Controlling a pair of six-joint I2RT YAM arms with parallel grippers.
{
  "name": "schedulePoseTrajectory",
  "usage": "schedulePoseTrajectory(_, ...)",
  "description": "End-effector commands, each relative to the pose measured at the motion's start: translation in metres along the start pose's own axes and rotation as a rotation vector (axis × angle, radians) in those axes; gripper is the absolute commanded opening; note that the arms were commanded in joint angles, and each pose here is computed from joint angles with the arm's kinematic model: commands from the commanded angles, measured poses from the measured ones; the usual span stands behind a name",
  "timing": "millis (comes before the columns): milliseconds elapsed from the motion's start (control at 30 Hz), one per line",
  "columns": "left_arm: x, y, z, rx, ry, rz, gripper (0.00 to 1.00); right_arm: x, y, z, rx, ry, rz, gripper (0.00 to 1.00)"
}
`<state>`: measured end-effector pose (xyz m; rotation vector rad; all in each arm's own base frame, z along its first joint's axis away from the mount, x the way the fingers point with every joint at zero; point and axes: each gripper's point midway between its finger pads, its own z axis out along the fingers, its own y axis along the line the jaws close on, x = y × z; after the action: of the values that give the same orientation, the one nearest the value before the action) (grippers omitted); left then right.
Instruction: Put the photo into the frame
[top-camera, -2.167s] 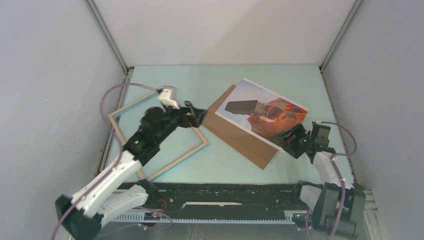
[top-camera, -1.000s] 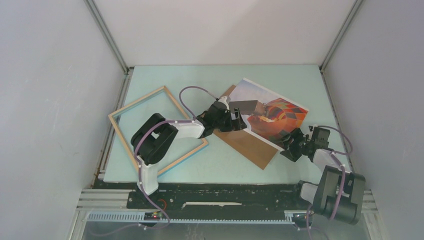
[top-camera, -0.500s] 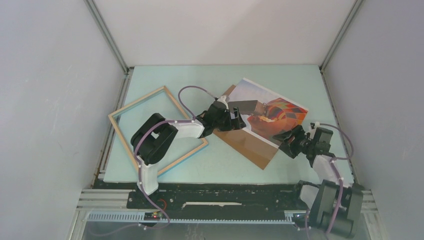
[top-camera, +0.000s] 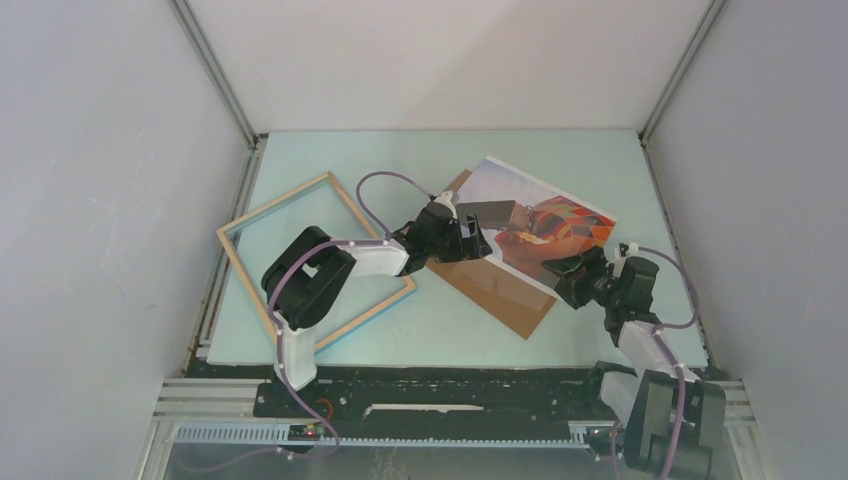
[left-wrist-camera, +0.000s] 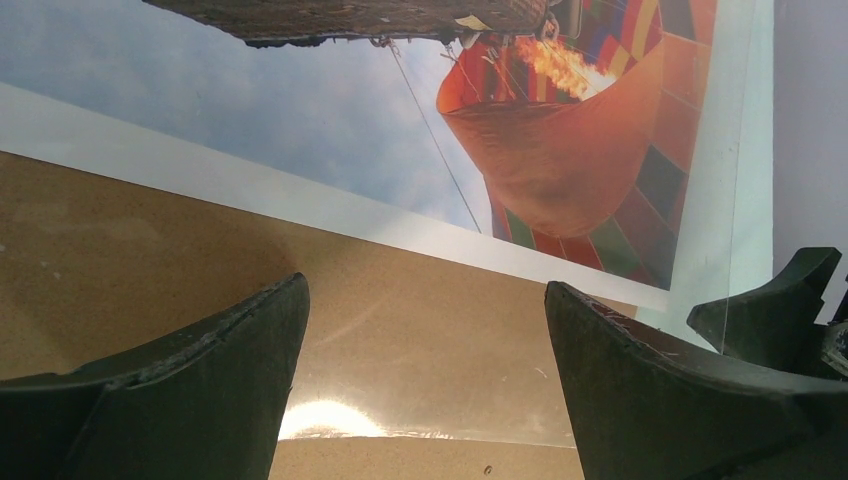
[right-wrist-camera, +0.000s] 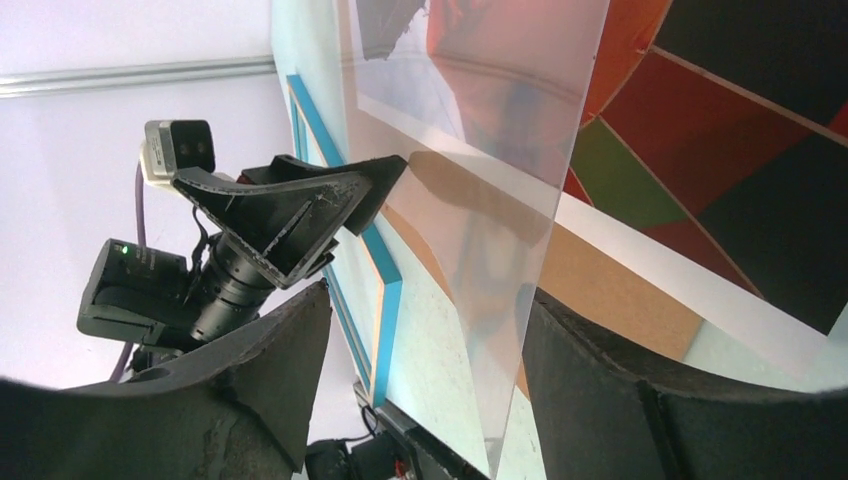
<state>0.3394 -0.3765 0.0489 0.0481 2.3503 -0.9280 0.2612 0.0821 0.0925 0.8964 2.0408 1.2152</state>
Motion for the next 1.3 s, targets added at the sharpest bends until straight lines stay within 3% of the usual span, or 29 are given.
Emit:
schedulePoseTrajectory(0,0.001,-0.002,-0.004,-0.004,0.008,0.016,0.98,-0.014,0.007,0.003,-0.043,-0.092,0.006,0.75)
schedulePoseTrajectory(133,0.0,-0.004,-0.005,0.003,0.006,0.018,0.98,-0.023,-0.001,0.003,-0.041,-0.176,0.02,0.7)
schedulePoseTrajectory(233,0.001,-0.005,-0.006,0.007,0.003,0.023,0.99,-0.024,0.002,0.006,-0.055,-0.187,0.012,0.6)
schedulePoseTrajectory(400,-0.001,-0.013,-0.011,0.022,-0.015,0.052,1.0,-0.025,-0.001,0.011,-0.036,-0.18,0.028,0.33)
schedulePoseTrajectory(467,-0.005,-0.019,-0.016,0.041,-0.036,0.068,1.0,-0.024,-0.002,0.013,-0.034,-0.182,0.039,0.28)
schedulePoseTrajectory(600,-0.025,-0.039,-0.04,0.084,-0.093,0.109,1.0,-0.023,0.001,0.017,-0.05,-0.179,0.056,0.14)
schedulePoseTrajectory(733,-0.047,-0.058,-0.088,0.11,-0.188,0.083,1.0,-0.025,0.01,0.019,-0.083,-0.18,0.08,0.09)
schedulePoseTrajectory(833,-0.043,-0.06,-0.115,0.158,-0.224,-0.009,1.0,-0.026,0.023,0.017,-0.13,-0.175,0.119,0.0)
schedulePoseTrajectory(1067,-0.001,-0.041,-0.139,0.232,-0.203,-0.337,1.0,-0.028,0.046,0.005,-0.211,-0.218,0.153,0.0)
schedulePoseTrajectory(1267,0.017,-0.061,-0.128,0.401,-0.132,-0.632,1.0,-0.025,0.05,-0.007,-0.234,-0.267,0.173,0.0)
